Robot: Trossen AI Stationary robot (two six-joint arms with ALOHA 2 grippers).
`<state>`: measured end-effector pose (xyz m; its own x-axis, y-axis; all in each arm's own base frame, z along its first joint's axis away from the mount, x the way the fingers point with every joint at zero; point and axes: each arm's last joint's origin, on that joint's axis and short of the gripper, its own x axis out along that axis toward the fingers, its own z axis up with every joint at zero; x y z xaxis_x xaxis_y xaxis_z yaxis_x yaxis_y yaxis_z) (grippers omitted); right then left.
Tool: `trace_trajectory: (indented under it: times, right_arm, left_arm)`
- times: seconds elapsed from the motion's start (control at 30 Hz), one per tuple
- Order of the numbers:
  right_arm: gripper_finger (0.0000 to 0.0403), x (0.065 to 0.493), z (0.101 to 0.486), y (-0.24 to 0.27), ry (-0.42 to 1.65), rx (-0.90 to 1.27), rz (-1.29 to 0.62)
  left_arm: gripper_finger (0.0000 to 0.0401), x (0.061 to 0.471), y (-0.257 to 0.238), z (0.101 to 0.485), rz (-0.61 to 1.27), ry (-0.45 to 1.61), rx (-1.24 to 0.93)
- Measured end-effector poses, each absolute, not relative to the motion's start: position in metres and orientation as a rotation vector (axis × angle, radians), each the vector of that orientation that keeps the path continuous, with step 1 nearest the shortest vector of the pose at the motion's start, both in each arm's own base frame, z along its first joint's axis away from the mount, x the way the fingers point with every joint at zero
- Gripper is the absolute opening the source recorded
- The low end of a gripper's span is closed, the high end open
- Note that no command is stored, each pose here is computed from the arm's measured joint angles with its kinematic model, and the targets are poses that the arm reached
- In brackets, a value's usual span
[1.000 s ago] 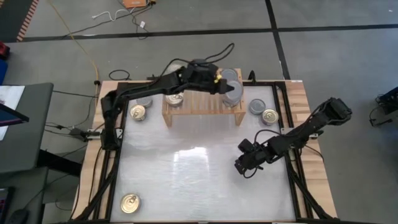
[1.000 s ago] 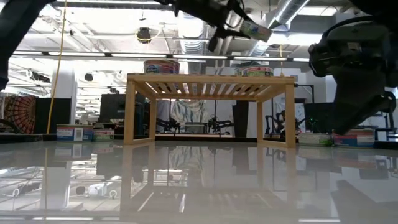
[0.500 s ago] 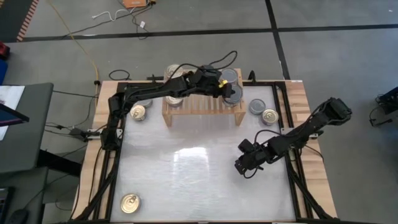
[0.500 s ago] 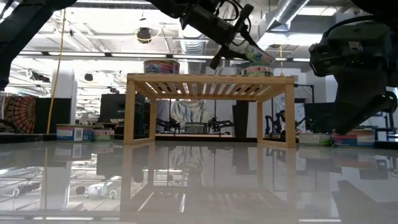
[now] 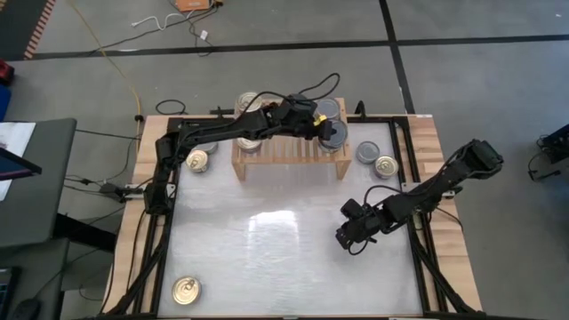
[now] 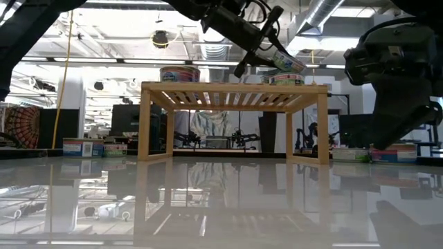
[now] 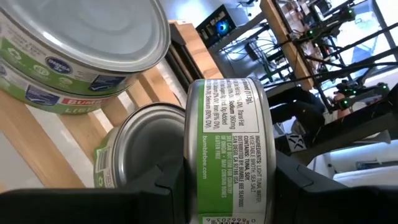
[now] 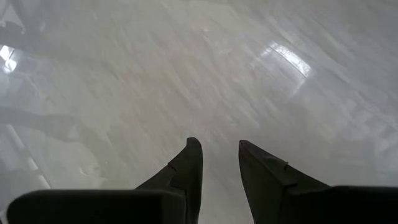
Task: Stack canned seafood by type on shelf
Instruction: Stack the green tuna can on top of the other green tuna can on the shelf
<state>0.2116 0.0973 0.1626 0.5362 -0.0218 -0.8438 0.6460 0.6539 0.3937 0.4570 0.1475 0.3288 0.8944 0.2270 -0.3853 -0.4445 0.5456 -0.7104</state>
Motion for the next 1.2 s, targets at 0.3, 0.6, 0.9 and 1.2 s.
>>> trace_trajectory:
  times: [0.3, 0.6, 0.9, 1.2]
  right_arm:
    - [0.0128, 0.2117, 0.1626, 0.0974, 0.929, 0.779, -0.451]
    - [0.0128, 0.2116, 0.1627, 0.0977, 0.928, 0.786, -0.454]
    - [0.0128, 0.2117, 0.1627, 0.0977, 0.928, 0.787, -0.454]
    - [0.0128, 0.2117, 0.1628, 0.0977, 0.928, 0.786, -0.454]
  left_arm:
    - [0.0135, 0.4569, 0.1471, 0.3277, 0.41, 0.267, -0.929]
    - [0.0136, 0.4574, 0.1469, 0.327, 0.417, 0.259, -0.957]
    - [0.0195, 0.4577, 0.147, 0.3241, 0.43, 0.269, -0.961]
    - [0.0236, 0.4573, 0.1466, 0.321, 0.438, 0.294, -0.952]
